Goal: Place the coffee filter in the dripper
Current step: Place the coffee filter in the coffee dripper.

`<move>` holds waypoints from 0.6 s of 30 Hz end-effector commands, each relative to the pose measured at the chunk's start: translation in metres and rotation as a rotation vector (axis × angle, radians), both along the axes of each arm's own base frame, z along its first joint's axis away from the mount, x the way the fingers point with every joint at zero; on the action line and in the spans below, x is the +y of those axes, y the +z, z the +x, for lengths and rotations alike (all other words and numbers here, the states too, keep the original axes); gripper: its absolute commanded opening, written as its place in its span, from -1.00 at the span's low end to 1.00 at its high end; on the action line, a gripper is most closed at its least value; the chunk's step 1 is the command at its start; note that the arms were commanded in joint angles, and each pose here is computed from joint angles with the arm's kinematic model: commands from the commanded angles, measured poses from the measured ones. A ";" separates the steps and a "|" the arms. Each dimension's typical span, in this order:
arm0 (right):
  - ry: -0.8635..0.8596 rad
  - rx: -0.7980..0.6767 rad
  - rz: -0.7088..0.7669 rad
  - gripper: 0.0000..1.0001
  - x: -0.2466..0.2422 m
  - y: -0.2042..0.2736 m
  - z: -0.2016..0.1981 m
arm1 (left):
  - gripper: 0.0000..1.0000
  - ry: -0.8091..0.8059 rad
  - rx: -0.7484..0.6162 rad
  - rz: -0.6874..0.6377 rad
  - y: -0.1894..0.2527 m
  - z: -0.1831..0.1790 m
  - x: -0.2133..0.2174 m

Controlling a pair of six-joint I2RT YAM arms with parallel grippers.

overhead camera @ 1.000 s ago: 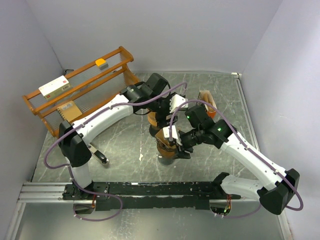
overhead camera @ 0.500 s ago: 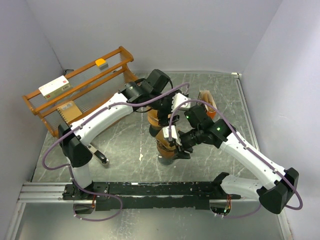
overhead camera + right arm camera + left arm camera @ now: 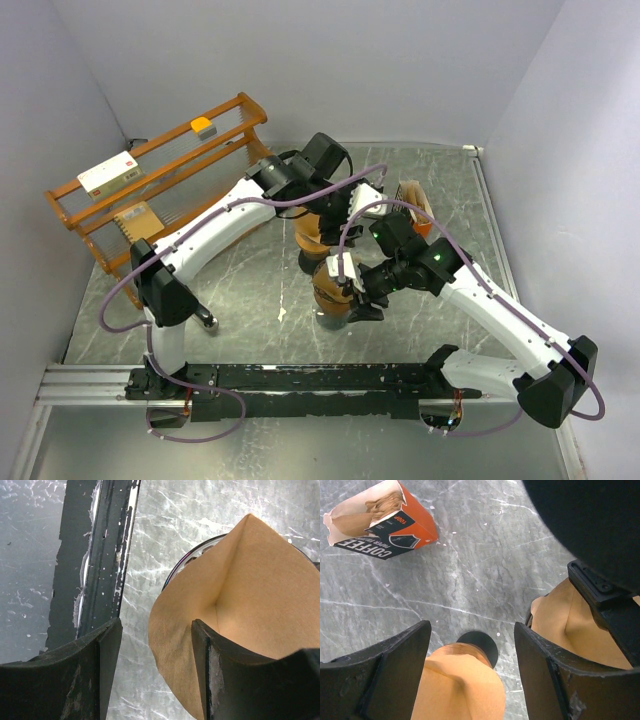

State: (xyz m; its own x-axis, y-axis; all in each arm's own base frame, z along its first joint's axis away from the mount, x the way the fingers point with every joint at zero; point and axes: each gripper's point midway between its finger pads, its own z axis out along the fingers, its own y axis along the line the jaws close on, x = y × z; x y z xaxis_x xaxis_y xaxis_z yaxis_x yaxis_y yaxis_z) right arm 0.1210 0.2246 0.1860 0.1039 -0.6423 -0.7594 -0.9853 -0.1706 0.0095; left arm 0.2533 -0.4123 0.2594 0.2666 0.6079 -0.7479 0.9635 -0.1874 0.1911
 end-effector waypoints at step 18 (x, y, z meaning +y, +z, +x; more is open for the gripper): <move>-0.016 -0.037 0.055 0.23 0.019 0.014 0.018 | 0.66 -0.055 -0.069 0.148 -0.023 -0.010 0.015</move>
State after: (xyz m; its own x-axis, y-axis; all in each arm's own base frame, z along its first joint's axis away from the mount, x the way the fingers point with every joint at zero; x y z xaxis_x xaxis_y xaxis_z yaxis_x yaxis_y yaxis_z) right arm 0.1181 0.2257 0.1818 0.0664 -0.6520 -0.7553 -0.9847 -0.1652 0.0561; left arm 0.2615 -0.4017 0.2558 0.2776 0.6501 -0.7073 0.9607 -0.1811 0.2105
